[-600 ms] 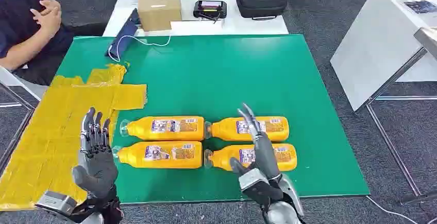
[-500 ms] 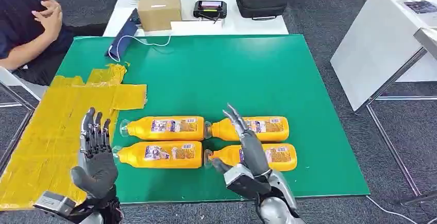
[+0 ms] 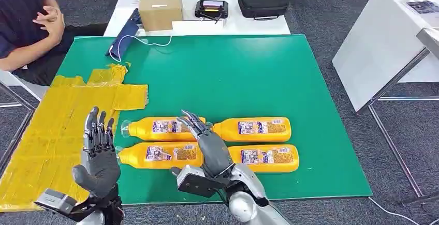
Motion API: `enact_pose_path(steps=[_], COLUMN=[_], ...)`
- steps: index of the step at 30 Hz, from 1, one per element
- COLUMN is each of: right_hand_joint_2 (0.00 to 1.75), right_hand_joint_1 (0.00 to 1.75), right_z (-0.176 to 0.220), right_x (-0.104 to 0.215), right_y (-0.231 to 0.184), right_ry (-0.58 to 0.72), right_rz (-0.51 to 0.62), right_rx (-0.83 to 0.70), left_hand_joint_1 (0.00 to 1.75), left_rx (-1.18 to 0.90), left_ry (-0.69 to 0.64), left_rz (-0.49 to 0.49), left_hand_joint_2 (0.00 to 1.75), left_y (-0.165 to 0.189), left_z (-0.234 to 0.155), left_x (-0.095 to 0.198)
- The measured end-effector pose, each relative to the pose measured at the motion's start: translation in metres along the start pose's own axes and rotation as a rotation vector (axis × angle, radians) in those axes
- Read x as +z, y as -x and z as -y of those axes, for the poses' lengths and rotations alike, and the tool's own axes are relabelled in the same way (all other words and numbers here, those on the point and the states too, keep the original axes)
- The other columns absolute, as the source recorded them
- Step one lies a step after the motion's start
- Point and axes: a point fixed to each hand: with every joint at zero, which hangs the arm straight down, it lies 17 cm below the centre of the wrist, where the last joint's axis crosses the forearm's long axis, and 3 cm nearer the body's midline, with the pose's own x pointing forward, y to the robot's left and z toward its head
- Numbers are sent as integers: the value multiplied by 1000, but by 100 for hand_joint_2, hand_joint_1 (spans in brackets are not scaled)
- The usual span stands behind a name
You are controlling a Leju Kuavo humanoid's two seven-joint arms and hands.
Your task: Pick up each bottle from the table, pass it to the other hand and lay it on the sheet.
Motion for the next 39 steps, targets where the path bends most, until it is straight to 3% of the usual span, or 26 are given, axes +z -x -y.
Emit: enact_pose_path(steps=[2,6,14,15,24,31,39], right_hand_joint_2=[0,0,0,175,175,175,175], right_hand_joint_1=[0,0,0,0,0,0,0], right_z=[3,25,58,62,80,98,112], right_x=[0,11,25,28,122,159,169], right_y=[-4,-45,-55,-51,12,35,44], right_ry=[23,127,229,230,159,100,86], right_rz=[20,211,237,220,32,-59,-81], right_rx=[-22,-195,-380,-380,-76,82,138], left_hand_joint_1=[0,0,0,0,0,0,0], left_rx=[3,24,18,17,3,-6,-7], left_ry=[3,9,-18,-20,-40,-56,-58], left_rz=[0,3,6,7,37,44,44], left_hand_joint_2=[0,0,0,0,0,0,0], left_y=[0,-1,-4,-6,-26,-30,-30], left_z=[0,1,-7,-9,-13,-16,-17], left_x=[0,0,4,5,10,10,10])
